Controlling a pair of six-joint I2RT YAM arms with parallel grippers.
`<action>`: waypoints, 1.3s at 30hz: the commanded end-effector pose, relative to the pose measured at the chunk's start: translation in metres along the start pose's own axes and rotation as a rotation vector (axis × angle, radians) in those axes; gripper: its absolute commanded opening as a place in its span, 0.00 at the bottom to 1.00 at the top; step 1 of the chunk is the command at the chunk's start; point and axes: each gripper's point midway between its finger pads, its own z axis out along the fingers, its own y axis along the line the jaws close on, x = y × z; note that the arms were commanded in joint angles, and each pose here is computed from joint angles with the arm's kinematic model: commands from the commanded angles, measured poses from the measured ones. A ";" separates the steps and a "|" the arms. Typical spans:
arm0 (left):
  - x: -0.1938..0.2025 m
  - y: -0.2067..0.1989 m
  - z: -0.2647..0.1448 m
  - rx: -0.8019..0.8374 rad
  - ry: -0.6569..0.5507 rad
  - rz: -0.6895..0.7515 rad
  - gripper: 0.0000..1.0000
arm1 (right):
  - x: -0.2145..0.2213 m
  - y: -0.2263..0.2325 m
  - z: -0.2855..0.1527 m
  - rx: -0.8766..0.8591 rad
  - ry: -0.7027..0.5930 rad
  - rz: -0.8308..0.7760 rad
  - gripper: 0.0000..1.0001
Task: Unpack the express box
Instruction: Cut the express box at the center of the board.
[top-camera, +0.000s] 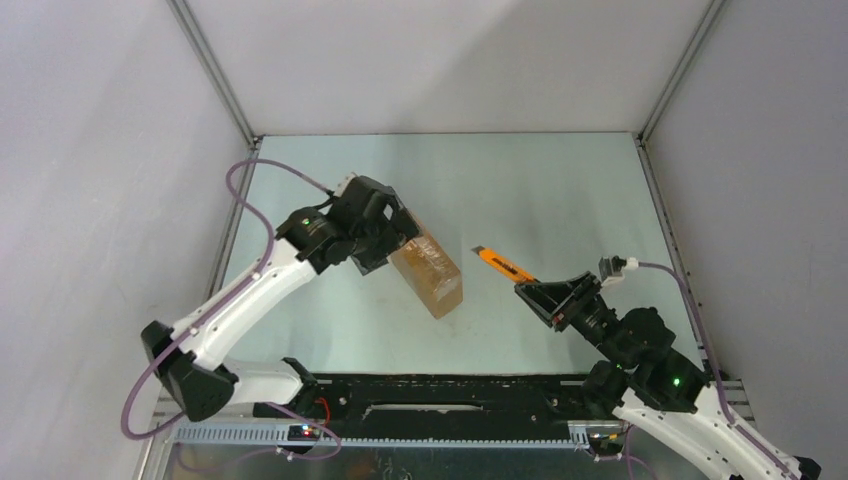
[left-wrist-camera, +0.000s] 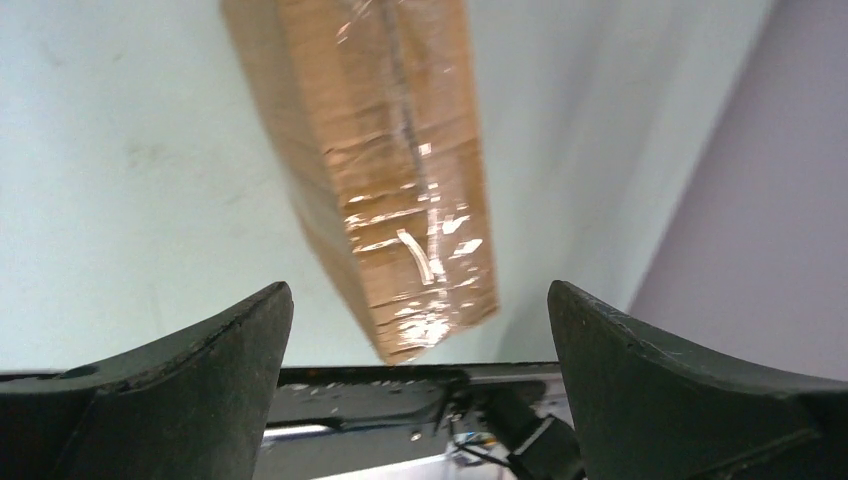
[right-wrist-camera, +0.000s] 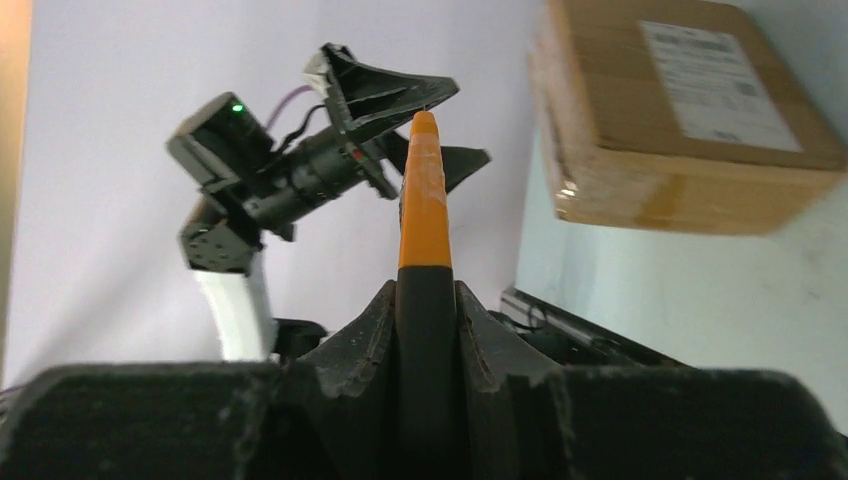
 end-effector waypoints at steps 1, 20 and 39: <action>0.014 0.032 0.000 -0.200 0.035 0.041 1.00 | -0.005 -0.061 -0.014 0.205 -0.076 0.023 0.00; 0.053 0.003 0.043 -0.342 0.172 0.095 1.00 | 0.015 -0.100 -0.014 0.356 -0.008 -0.037 0.00; 0.065 0.014 0.083 -0.423 0.290 -0.044 0.65 | 0.015 -0.071 -0.007 0.274 0.009 -0.074 0.00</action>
